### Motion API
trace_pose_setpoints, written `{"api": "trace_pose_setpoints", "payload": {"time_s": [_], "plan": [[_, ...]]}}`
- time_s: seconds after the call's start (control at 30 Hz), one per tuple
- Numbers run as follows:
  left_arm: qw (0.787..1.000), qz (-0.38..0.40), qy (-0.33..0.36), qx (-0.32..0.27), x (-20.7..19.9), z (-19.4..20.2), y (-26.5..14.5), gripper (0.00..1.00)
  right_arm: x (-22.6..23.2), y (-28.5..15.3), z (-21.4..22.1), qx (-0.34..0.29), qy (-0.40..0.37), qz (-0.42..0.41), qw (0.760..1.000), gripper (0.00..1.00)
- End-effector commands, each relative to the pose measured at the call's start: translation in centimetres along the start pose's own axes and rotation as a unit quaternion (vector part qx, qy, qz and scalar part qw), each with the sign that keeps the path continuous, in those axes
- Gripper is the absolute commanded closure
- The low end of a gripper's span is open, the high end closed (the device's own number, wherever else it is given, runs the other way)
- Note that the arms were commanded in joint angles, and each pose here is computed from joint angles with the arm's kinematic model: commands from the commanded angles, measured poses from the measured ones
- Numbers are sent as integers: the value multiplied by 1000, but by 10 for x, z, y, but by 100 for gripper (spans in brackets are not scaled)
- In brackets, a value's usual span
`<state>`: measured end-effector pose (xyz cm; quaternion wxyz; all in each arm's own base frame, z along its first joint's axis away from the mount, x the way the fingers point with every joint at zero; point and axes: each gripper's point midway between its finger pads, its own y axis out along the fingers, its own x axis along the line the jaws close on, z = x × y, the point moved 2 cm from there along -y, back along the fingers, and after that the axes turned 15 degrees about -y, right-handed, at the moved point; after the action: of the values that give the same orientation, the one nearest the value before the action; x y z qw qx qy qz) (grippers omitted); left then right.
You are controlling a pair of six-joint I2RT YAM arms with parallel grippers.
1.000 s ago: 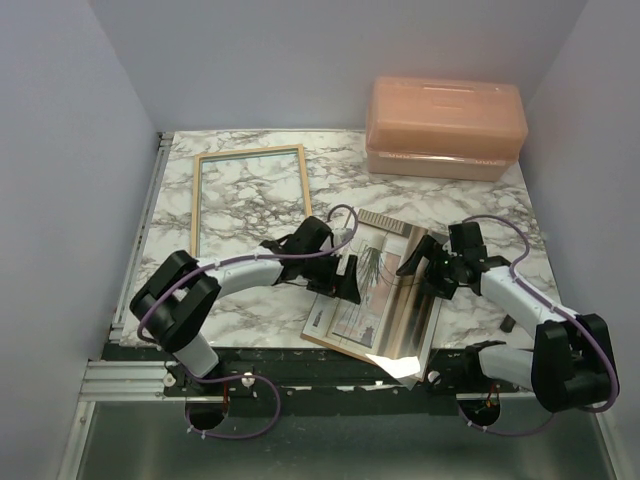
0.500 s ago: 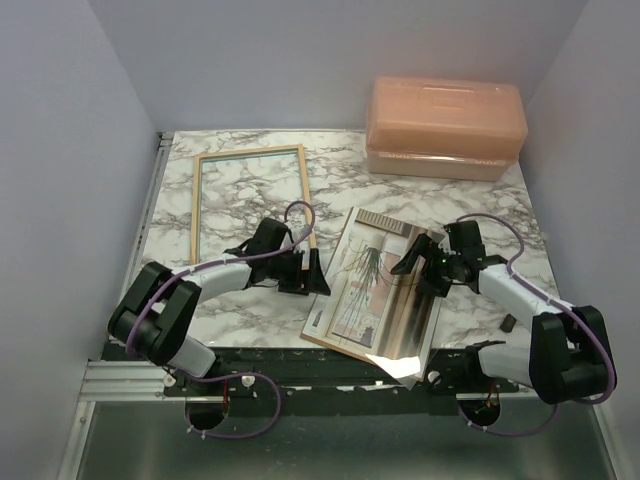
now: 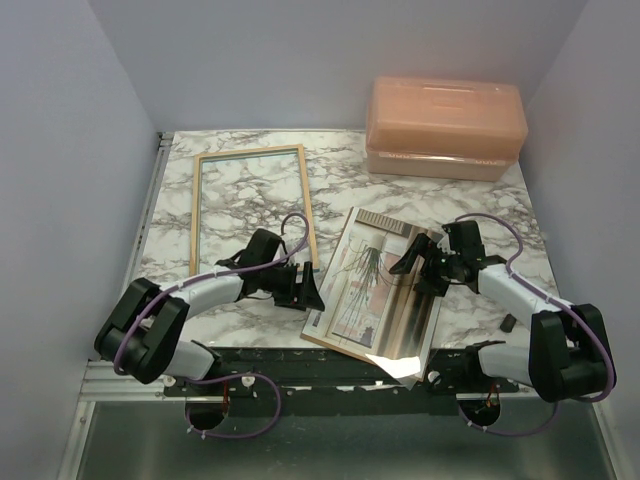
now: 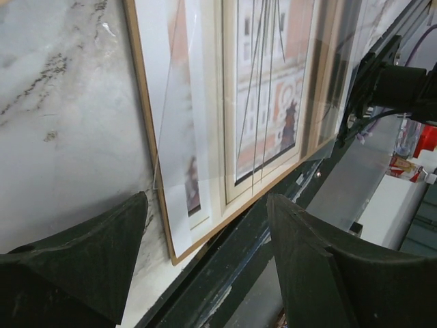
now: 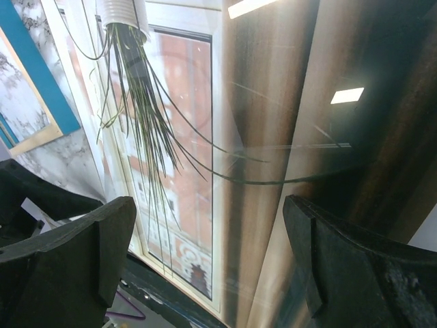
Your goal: Put the photo into the frame
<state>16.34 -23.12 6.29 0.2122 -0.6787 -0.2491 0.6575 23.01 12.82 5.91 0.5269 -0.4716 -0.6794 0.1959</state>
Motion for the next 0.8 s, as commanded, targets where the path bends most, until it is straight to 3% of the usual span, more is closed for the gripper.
{"api": "trace_pose_setpoints", "payload": {"time_s": [0.0,0.37,0.63,0.77], "plan": [[1000,26,11,8,-15,6,-8,28,-16,6,26,41,7,20,999,1],[999,-33,-4,-24,2,-8,-2,23,-16,5,26,41,3,19,999,1],[1000,-13,13,21,-14,4,20,23,-16,5,26,42,1,19,999,1],[1000,-14,16,18,-18,5,18,24,-16,5,26,40,1,20,999,1]]}}
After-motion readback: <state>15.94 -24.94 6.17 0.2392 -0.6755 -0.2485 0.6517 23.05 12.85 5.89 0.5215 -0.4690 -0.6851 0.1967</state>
